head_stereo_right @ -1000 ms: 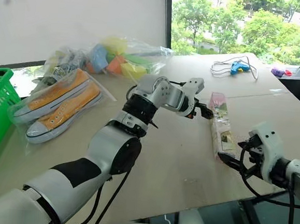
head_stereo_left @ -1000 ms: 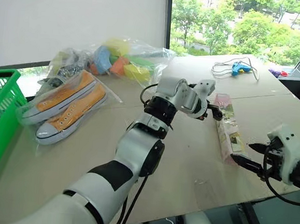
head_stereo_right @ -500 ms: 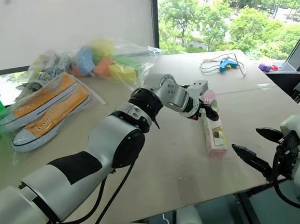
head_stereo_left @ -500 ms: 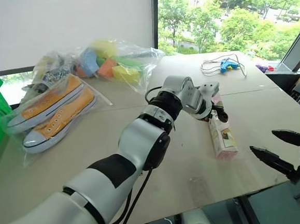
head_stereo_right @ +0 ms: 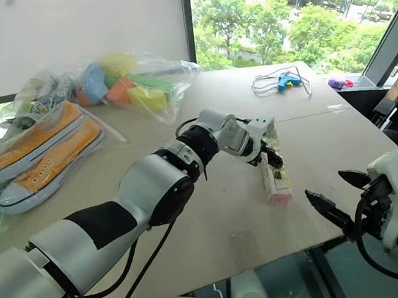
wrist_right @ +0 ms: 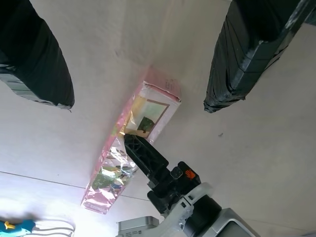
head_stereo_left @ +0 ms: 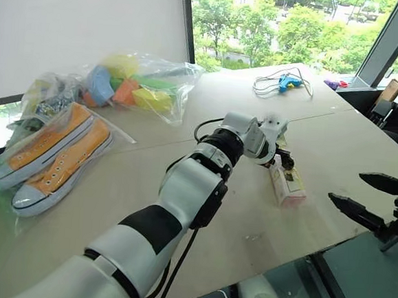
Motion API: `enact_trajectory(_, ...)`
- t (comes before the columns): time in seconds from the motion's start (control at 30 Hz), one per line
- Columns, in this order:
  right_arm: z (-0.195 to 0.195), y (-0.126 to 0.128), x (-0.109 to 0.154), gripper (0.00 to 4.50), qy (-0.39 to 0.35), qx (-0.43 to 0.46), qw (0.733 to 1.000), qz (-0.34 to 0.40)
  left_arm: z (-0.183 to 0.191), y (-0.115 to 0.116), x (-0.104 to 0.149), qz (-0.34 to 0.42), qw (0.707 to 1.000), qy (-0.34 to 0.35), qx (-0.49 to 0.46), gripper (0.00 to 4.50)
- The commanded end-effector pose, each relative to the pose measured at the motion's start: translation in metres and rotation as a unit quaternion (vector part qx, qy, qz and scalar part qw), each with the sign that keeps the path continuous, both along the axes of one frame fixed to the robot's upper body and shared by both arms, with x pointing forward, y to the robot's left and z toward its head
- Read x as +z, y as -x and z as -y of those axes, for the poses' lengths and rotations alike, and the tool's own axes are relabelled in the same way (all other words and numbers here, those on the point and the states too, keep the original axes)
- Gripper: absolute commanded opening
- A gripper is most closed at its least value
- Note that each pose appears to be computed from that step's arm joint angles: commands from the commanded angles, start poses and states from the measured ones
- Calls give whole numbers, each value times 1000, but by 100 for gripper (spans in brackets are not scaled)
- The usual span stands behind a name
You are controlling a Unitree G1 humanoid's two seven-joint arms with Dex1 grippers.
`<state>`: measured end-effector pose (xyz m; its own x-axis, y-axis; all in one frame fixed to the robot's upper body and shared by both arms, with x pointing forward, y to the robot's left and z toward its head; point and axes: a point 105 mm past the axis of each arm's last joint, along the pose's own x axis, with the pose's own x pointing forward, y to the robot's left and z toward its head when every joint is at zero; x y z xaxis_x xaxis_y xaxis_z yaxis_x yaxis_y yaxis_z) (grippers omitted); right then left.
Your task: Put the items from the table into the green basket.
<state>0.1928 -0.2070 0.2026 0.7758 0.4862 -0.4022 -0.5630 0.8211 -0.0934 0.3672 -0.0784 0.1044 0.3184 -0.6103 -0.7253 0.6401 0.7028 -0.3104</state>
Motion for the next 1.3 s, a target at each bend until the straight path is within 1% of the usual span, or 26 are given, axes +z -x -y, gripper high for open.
enact_trajectory(0.03,-6,3,4,450,-1,2,1000,16,110,113,-16,-63,979,44,-188,446)
enact_trajectory(0.13,-2,7,0,450,13,-7,1000,3,107,117,-24,-82,976,46,-195,365)
enact_trajectory(0.17,-1,7,0,450,14,-11,1000,2,107,118,-25,-87,975,48,-197,312)
enact_trajectory(0.23,0,8,0,450,14,-13,1000,2,105,119,-27,-96,974,50,-200,224)
enact_trajectory(0.27,0,8,0,450,15,-14,1000,2,104,119,-28,-98,974,50,-201,204)
enact_trajectory(0.3,0,8,0,450,16,-14,1000,1,103,119,-27,-98,973,50,-203,169)
enact_trajectory(0.33,0,8,-1,450,16,-13,1000,1,102,117,-26,-97,973,52,-202,133)
enact_trajectory(0.37,-1,8,-1,450,16,-12,1000,1,101,115,-24,-96,973,54,-203,108)
enact_trajectory(0.4,-1,7,-1,450,15,-11,1000,2,100,113,-21,-95,973,59,-204,69)
enact_trajectory(0.47,-2,4,-1,450,17,-7,1000,7,93,100,-9,-81,973,66,-203,1)
enact_trajectory(0.53,-5,0,0,450,14,0,1000,13,82,87,4,-88,974,84,-190,1)
enact_trajectory(0.63,-12,-10,4,450,7,21,999,31,44,47,26,-70,984,110,-123,1)
enact_trajectory(0.7,-15,-15,5,450,3,33,999,39,26,32,34,-50,988,117,-92,1)
enact_trajectory(0.77,-25,-26,10,450,-9,60,996,59,-11,10,48,-26,989,142,-35,1)
enact_trajectory(0.8,-30,-31,12,450,-14,73,995,65,-28,1,55,-5,988,157,-9,1)
enact_trajectory(0.87,-38,-42,15,450,-18,98,992,79,-62,-12,61,40,985,164,45,1)
enact_trajectory(0.9,-42,-47,17,450,-23,109,990,85,-76,-16,66,62,980,179,65,1)
enact_trajectory(0.97,-52,-56,21,450,-32,140,985,95,-109,-20,72,90,973,182,111,1)
enact_trajectory(1.07,-63,-67,30,450,-40,173,977,115,-146,-20,82,139,956,204,157,1)
enact_trajectory(1.13,-71,-72,35,450,-46,201,971,122,-175,-21,86,204,945,175,184,1)
enact_trajectory(1.2,-80,-79,36,450,-43,222,966,126,-202,-18,91,248,931,166,209,1)
enact_trajectory(1.3,-99,-90,37,450,-38,262,955,136,-247,-12,102,325,903,127,248,1)
